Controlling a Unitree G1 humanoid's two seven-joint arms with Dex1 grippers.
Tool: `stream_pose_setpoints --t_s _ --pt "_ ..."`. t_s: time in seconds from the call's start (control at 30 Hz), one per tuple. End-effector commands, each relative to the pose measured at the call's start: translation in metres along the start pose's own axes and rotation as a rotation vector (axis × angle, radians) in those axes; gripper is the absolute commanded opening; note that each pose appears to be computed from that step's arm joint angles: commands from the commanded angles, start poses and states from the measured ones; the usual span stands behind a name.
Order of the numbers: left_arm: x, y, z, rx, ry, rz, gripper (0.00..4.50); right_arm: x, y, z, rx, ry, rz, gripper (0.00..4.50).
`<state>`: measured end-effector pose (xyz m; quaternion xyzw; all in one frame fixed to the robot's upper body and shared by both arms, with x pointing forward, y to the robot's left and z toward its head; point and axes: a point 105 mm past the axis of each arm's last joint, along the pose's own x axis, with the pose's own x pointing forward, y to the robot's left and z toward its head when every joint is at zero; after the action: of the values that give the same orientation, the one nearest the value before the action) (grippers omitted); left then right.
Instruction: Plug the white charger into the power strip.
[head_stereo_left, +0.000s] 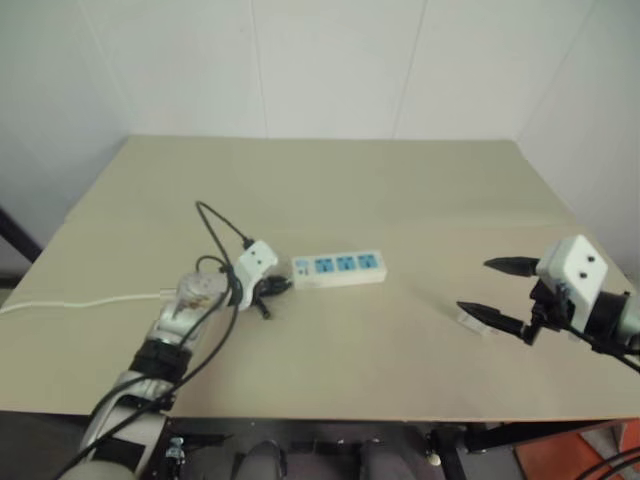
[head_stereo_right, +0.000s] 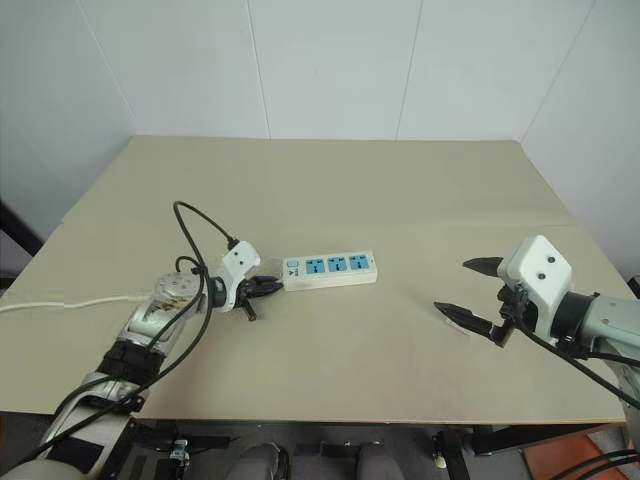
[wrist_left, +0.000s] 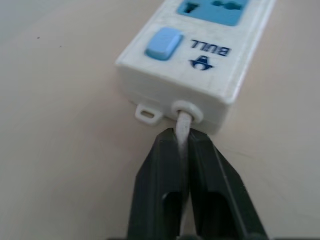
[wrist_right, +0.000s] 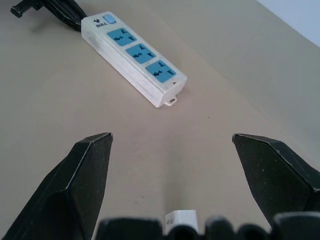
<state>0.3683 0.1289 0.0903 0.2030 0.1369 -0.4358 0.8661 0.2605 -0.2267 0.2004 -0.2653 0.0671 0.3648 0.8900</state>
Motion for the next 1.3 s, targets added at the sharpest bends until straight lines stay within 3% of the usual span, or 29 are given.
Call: stream_pose_setpoints --t_s 0.03,0.17,0.4,0.43,0.53,0.83,0.93,1.3 --pt "-0.015 -0.019 0.001 0.061 -0.085 -0.122 0.02 -0.004 -0.003 0.011 -0.047 -0.028 -0.017 4.5" --pt "-0.045 -0.036 0.004 0.106 -0.175 -0.248 0.02 -0.004 -0.004 0.011 -0.05 -0.026 -0.014 4.5" --pt "-0.075 -0.052 -0.018 0.138 -0.15 -0.336 0.02 -0.002 -0.003 0.011 -0.052 -0.029 -0.003 4.5" --pt "-0.074 -0.052 -0.025 0.149 -0.121 -0.325 0.64 -0.001 -0.003 0.011 -0.052 -0.03 -0.002 4.5" --pt "-0.072 -0.051 -0.031 0.134 -0.107 -0.314 1.53 0.0 -0.003 0.012 -0.056 -0.034 -0.001 4.5" --pt "-0.105 -0.033 0.011 0.082 -0.285 -0.342 4.47 -0.002 -0.004 0.01 -0.053 -0.024 -0.003 4.5" --pt "-0.093 -0.028 0.021 0.07 -0.339 -0.322 4.47 0.0 -0.003 0.011 -0.05 -0.029 0.0 4.5" --pt "-0.032 -0.052 0.007 0.054 -0.362 -0.428 4.47 0.005 -0.003 0.019 -0.059 -0.051 0.012 4.5"
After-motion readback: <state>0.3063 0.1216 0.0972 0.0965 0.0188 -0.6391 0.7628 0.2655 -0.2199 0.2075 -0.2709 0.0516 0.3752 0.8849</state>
